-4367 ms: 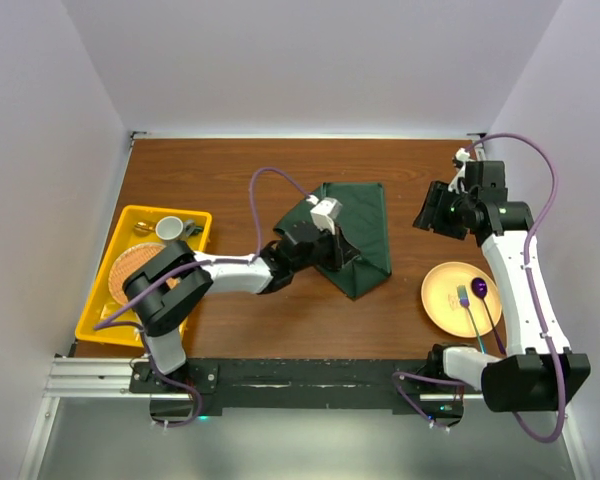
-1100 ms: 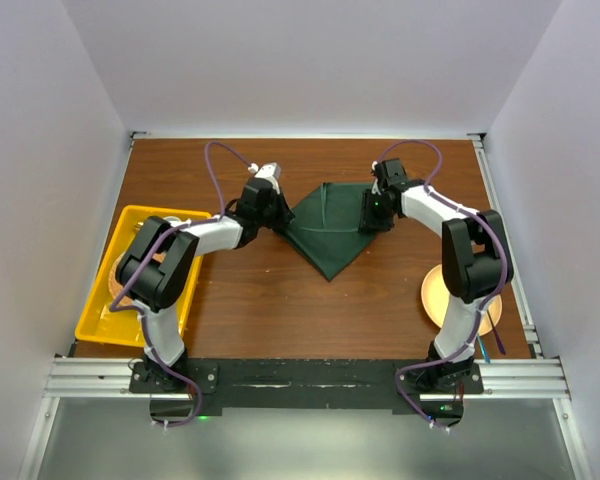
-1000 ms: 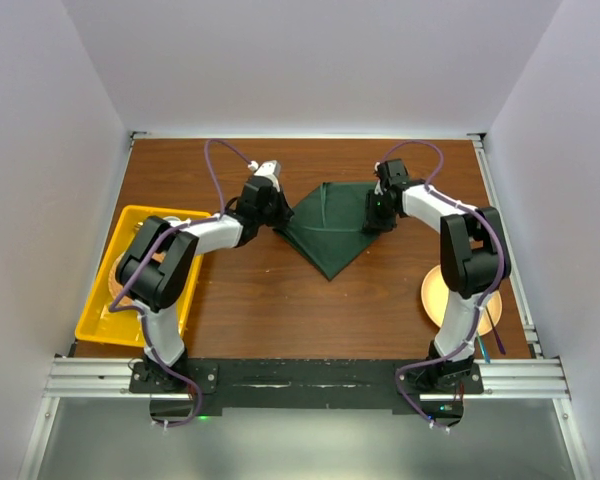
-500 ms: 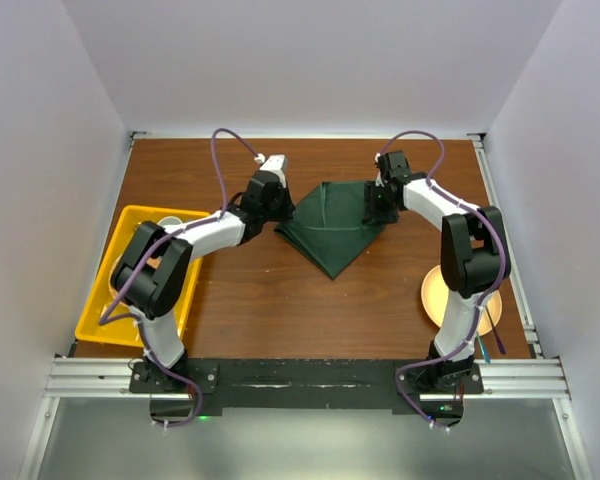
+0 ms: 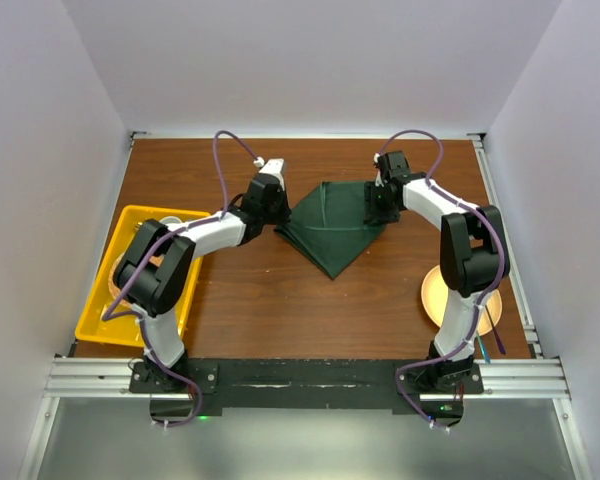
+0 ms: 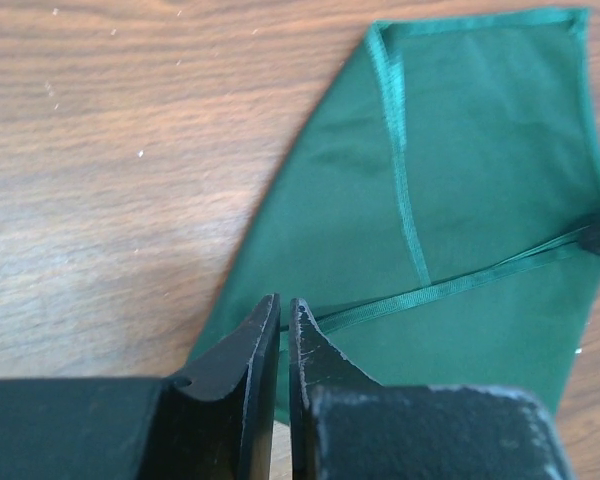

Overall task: Fold the napkin, place the utensils inside, and roll it up
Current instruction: Fold the napkin

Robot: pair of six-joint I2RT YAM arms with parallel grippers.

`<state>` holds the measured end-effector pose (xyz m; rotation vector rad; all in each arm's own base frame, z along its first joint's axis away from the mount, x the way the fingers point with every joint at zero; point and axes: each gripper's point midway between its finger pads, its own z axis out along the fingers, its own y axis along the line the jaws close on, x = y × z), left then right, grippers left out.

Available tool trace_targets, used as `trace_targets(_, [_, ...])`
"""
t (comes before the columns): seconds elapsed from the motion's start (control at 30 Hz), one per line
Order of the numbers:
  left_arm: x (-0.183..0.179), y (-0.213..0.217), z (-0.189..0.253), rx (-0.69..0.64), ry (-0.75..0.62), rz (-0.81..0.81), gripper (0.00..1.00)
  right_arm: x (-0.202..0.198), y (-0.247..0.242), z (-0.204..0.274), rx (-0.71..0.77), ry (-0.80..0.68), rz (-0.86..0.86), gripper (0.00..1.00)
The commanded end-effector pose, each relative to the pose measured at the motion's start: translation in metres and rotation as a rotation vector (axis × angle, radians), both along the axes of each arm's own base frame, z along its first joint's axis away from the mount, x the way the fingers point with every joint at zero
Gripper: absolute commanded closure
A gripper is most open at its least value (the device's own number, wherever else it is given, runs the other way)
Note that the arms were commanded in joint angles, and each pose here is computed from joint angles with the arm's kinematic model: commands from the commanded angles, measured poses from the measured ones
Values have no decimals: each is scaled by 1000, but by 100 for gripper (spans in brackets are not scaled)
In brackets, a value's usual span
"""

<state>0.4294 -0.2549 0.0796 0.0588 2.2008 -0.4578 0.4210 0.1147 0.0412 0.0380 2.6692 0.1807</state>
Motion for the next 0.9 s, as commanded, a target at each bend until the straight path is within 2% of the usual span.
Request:
trace_targets(0.0, [5, 9, 3, 38, -18, 14, 87, 10, -1, 9, -27, -38, 20, 51])
trace_targets(0.37, [-6, 15, -1, 49, 23, 27, 85, 5, 1, 14, -19, -35, 22, 51])
trace_targets(0.6, [0, 22, -6, 90, 6, 52, 85, 5, 13, 41, -7, -84, 51, 49])
trace_targets(0.73, [-3, 22, -17, 86, 46, 59, 85, -2, 33, 55, 18, -110, 103, 47])
trace_targets(0.87, [-2, 22, 11, 48, -5, 76, 83, -14, 59, 74, 20, -154, 184, 44])
